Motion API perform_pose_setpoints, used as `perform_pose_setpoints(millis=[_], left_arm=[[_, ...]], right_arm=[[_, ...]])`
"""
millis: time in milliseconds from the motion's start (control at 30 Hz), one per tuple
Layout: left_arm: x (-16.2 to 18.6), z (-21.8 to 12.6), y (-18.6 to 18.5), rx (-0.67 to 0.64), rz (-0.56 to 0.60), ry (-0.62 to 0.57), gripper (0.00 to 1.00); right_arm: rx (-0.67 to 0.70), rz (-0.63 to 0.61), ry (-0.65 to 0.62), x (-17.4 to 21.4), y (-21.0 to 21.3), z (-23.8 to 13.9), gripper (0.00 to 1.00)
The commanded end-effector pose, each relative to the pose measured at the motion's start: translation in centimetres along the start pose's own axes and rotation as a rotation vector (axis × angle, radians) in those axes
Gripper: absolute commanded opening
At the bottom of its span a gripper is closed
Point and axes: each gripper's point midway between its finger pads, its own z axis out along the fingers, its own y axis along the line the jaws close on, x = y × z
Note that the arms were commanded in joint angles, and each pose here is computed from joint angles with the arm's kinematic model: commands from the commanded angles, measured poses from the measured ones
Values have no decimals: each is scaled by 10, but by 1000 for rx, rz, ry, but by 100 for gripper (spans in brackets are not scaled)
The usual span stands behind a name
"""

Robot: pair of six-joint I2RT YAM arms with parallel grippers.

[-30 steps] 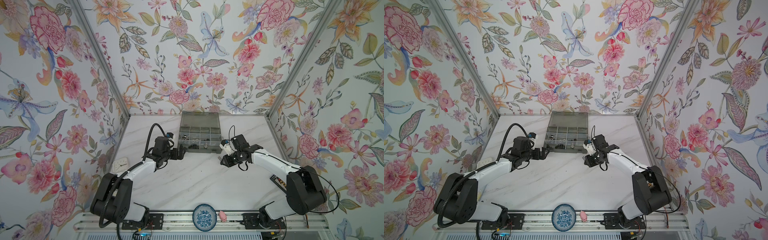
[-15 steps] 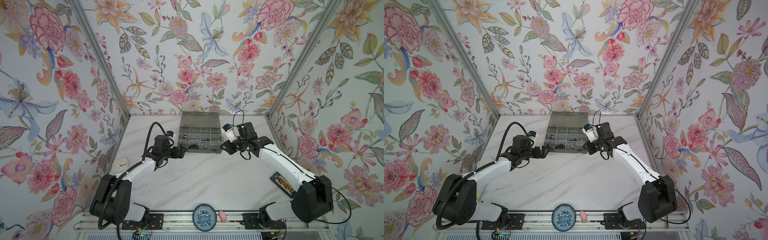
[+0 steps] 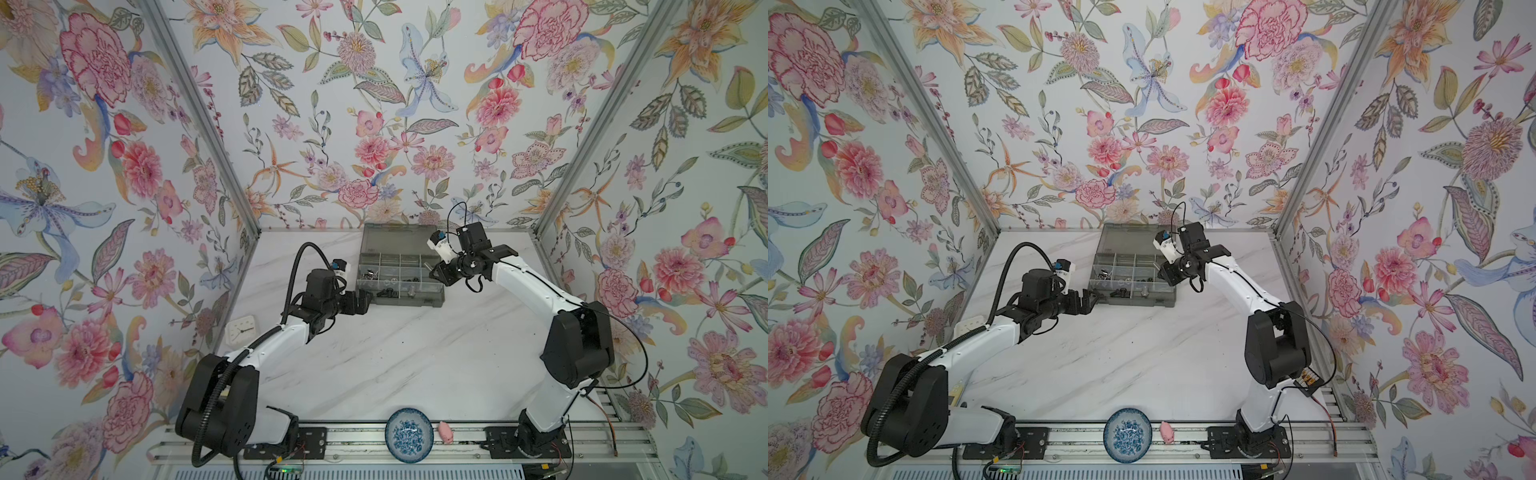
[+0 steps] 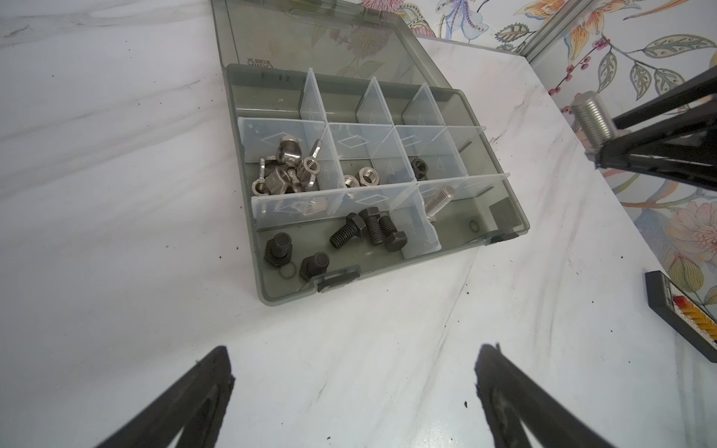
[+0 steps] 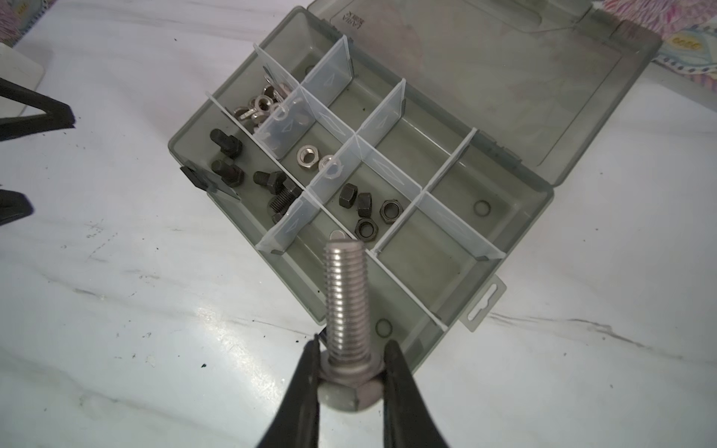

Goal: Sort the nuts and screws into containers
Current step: 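Lift the silver bolt with the right gripper and carry it over the box, then lower the silver bolt into a compartment and open the right gripper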

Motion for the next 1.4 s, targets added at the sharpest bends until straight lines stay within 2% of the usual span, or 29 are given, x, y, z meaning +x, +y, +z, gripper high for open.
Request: perform_pose_setpoints(millis=[0, 200, 633, 1367], left_arm=[[-4, -6, 2, -3, -6, -22, 99], [0, -5, 3, -4, -12, -14, 100], [0, -7, 3, -4, -18, -18, 99], [2, -5, 4, -5, -19, -11, 99]], right_arm=[[1, -51, 56, 0, 4, 13, 0], [-19, -75, 114, 7, 13, 41, 0], [-28, -86, 185, 23, 18, 71, 0], [10, -51, 263, 56, 4, 74, 0]])
